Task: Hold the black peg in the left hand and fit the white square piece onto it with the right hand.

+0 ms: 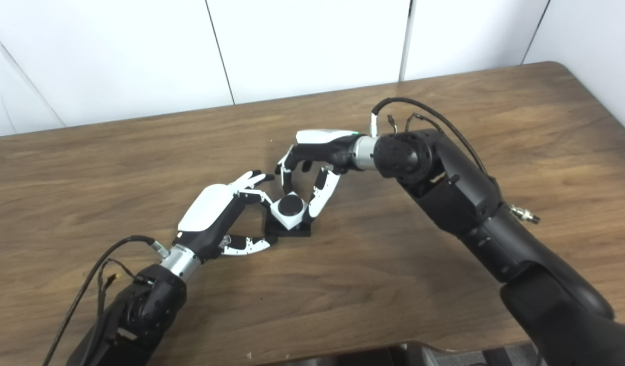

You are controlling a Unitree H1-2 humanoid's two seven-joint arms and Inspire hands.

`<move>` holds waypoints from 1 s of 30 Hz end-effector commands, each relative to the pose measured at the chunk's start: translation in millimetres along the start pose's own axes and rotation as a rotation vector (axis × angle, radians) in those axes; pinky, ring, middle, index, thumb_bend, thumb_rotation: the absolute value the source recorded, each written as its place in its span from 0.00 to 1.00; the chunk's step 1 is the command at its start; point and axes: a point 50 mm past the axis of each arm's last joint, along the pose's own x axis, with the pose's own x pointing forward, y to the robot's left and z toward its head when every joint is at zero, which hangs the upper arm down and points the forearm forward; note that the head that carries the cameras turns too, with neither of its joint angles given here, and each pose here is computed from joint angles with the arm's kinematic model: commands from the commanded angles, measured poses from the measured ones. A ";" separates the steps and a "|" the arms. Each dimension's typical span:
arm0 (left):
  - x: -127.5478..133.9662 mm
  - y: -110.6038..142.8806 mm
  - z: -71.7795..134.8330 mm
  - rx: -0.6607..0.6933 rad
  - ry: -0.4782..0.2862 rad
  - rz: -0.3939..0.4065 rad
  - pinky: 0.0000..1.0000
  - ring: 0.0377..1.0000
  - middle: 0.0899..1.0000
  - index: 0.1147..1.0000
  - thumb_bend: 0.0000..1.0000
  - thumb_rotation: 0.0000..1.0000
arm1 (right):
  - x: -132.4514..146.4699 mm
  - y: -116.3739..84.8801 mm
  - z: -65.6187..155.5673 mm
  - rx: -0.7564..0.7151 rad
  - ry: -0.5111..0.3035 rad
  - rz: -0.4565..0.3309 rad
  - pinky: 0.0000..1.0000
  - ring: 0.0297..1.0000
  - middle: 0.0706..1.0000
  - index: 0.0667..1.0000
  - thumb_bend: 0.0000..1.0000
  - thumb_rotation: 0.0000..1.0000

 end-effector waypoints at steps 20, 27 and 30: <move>-23.8 -30.5 -27.1 0.048 0.125 -0.215 0.90 0.97 0.92 0.43 0.52 0.09 | -28.9 -44.9 2.3 0.015 -0.039 -0.205 0.73 0.88 0.93 0.95 0.99 0.40; -24.3 -30.5 -30.2 0.049 0.123 -0.214 0.90 0.97 0.92 0.43 0.52 0.09 | -48.1 -58.7 -7.7 0.089 -0.109 -0.421 0.69 0.82 0.84 0.81 0.73 0.27; -24.5 -30.3 -31.0 0.048 0.122 -0.210 0.90 0.96 0.91 0.43 0.52 0.09 | -52.3 -56.2 -9.8 0.126 -0.146 -0.488 0.65 0.78 0.81 0.78 0.69 0.20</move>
